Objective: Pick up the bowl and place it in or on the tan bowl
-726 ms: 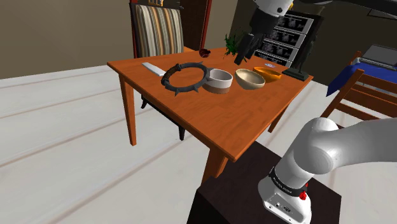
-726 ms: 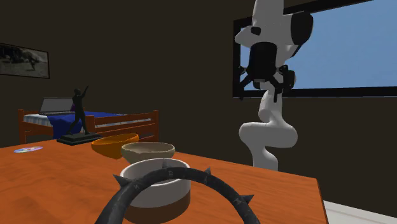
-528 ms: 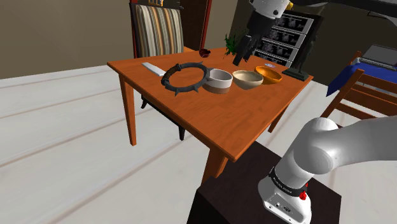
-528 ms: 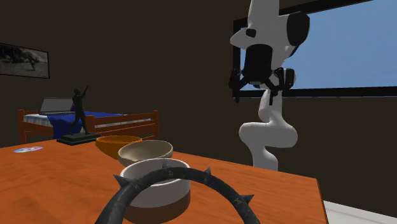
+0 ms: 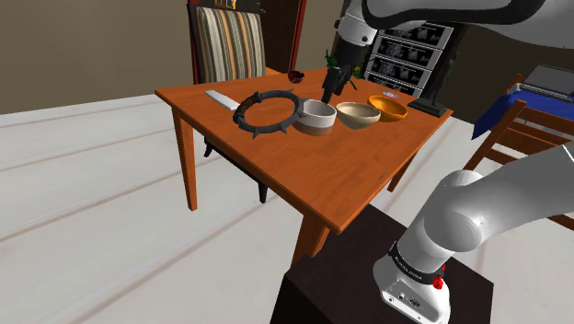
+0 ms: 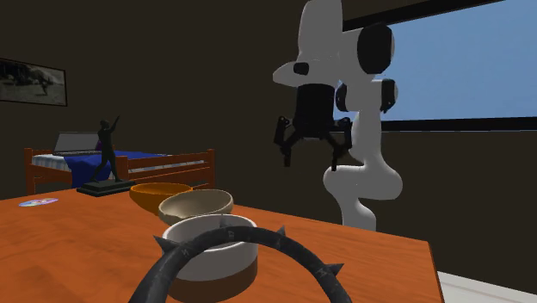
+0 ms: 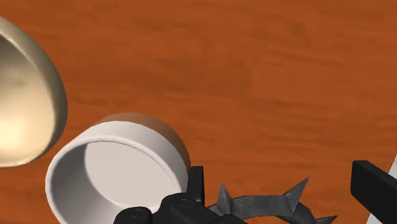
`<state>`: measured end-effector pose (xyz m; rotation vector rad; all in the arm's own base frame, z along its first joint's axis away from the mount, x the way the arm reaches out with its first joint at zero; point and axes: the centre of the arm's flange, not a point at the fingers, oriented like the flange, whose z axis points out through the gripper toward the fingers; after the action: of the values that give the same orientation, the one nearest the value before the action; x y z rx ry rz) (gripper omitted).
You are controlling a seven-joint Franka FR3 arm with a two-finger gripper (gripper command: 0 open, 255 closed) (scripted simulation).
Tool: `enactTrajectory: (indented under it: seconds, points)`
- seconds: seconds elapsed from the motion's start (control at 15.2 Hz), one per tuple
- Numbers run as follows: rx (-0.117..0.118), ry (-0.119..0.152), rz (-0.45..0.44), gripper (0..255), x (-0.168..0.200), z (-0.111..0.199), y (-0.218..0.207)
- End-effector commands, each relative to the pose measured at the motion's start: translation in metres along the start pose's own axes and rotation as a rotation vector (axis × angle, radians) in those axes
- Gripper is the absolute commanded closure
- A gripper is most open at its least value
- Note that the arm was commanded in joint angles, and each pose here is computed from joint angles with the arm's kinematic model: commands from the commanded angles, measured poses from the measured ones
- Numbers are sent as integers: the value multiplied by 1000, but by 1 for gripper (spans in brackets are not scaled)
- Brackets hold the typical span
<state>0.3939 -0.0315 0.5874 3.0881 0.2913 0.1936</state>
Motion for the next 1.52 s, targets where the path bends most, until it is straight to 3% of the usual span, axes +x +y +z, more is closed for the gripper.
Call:
enactTrajectory:
  seconds: [0.0, 0.66, 1.12, 1.45]
  points:
    - [7, -20, -18, 0, 17, 20, 16]
    - [46, -121, -107, 0, 94, 117, 87]
    - [46, -121, -107, 0, 89, 154, 86]
    - [46, -121, -107, 0, 89, 157, 86]
